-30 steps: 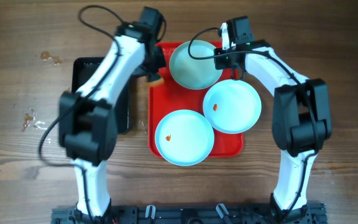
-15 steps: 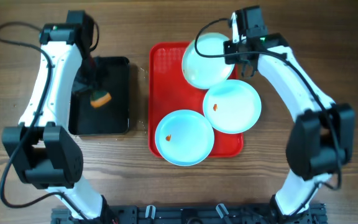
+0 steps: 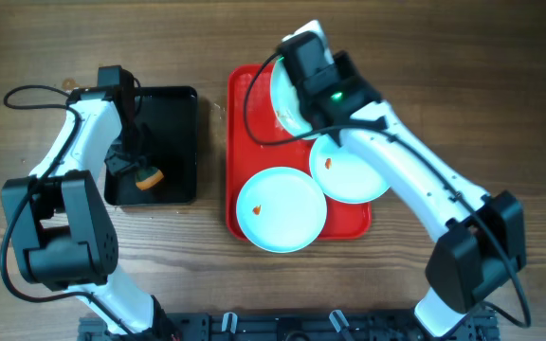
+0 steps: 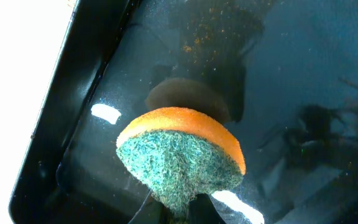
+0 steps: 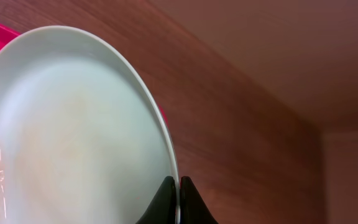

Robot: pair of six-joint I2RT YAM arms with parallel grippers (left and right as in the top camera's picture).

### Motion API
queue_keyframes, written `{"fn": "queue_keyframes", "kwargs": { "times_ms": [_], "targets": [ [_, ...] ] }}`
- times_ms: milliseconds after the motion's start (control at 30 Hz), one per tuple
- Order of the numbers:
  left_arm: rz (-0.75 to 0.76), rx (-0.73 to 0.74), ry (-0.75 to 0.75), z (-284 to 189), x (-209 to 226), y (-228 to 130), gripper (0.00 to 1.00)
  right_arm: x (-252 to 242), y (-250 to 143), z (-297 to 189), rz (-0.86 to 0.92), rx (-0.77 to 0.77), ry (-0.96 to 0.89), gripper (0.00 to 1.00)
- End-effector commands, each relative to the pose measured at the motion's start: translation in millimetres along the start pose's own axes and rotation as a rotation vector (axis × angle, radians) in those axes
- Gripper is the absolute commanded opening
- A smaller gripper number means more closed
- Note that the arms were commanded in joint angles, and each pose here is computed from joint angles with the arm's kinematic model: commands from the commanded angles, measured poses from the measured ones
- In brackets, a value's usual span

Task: Clean dirty plates on tray and stack at the side

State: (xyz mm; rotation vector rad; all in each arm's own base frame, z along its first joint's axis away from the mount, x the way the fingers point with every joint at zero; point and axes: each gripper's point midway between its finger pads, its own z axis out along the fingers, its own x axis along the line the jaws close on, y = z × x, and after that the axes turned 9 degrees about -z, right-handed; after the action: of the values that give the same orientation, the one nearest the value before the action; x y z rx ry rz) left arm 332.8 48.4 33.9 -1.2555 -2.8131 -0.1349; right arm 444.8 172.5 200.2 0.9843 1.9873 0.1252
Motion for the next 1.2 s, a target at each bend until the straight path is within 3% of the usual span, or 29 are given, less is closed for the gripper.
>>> {"fn": "queue_keyframes", "kwargs": {
  "times_ms": [0,300,833,1167],
  "targets": [
    [0.022,-0.009,0.005,-1.9,1.4,-0.1,0.04,-15.5,5.0,-22.1,-0.068,0.005,-0.168,0.04],
    [0.021,-0.015,-0.001,-2.0,0.1,1.5,0.04,-9.4,16.2,-40.5,-0.120,-0.024,-0.231,0.04],
    [0.050,-0.008,-0.038,-2.1,-6.9,1.0,0.04,74.5,3.2,14.5,-0.212,0.022,0.006,0.04],
    [0.160,-0.008,-0.345,-42.3,-52.7,-5.9,0.04,77.6,-4.0,20.4,-0.145,0.042,0.062,0.04]
  ]
}}
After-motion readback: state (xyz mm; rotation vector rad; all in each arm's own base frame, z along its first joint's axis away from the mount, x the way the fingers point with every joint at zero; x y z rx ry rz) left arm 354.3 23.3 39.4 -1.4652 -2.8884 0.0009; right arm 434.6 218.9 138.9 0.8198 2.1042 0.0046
